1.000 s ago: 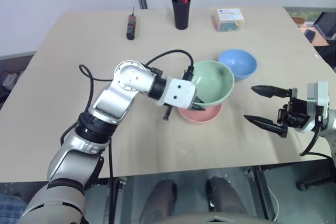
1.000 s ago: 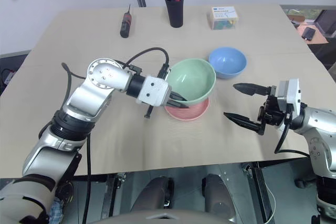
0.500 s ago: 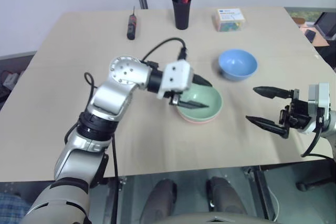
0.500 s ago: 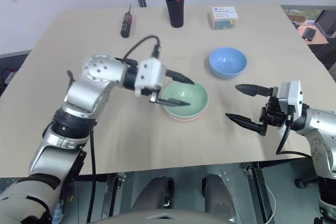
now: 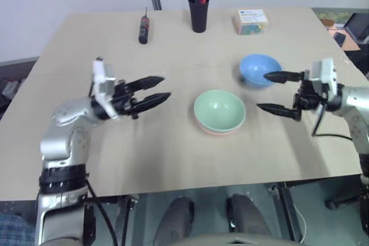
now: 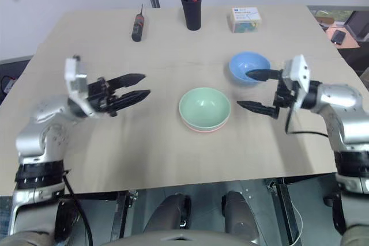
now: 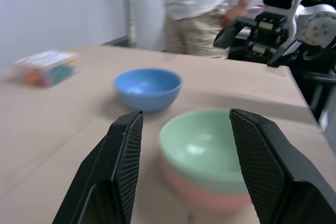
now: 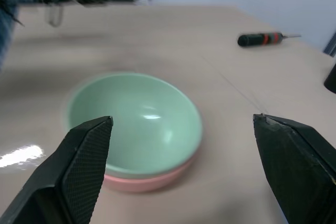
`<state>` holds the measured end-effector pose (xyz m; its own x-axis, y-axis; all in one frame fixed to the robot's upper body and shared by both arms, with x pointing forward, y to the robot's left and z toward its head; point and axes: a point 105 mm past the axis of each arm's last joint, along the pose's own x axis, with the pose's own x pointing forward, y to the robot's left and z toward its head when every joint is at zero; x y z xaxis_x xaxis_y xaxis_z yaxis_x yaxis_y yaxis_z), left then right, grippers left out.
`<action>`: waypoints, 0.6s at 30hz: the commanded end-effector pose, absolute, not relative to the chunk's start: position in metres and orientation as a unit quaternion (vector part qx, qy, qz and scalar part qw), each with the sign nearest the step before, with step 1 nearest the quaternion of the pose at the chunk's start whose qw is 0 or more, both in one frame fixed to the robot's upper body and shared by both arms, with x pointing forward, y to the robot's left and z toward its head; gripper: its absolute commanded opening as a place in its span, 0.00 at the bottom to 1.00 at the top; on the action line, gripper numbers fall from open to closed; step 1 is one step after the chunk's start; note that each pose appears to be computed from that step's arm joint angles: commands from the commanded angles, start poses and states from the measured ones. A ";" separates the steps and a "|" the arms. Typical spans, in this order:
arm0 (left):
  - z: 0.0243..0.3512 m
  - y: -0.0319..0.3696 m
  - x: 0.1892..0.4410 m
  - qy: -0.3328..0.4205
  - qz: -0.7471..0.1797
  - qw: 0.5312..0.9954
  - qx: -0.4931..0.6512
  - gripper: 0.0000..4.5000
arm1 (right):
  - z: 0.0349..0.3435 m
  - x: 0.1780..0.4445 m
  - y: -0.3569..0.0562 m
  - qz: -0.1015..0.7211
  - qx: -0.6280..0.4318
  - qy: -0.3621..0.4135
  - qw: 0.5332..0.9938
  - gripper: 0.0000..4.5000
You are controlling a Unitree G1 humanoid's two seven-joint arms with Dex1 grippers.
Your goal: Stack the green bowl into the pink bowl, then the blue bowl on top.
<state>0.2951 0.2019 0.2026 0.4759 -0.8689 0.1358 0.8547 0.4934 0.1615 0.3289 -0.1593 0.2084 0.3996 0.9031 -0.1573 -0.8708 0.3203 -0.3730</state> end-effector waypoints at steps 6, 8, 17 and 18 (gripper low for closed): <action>0.189 0.245 0.265 -0.131 -0.455 0.877 0.075 0.62 | 0.194 0.377 -0.158 0.519 -0.305 -0.003 0.799 1.00; 0.186 0.246 0.261 -0.133 -0.455 0.878 0.071 0.62 | 0.188 0.392 -0.159 0.498 -0.325 0.018 0.804 1.00; 0.190 0.244 0.254 -0.158 -0.462 0.870 0.069 0.62 | 0.167 0.426 -0.156 0.457 -0.388 0.083 0.796 1.00; 0.189 0.243 0.253 -0.160 -0.462 0.869 0.069 0.62 | 0.166 0.428 -0.156 0.454 -0.392 0.087 0.796 1.00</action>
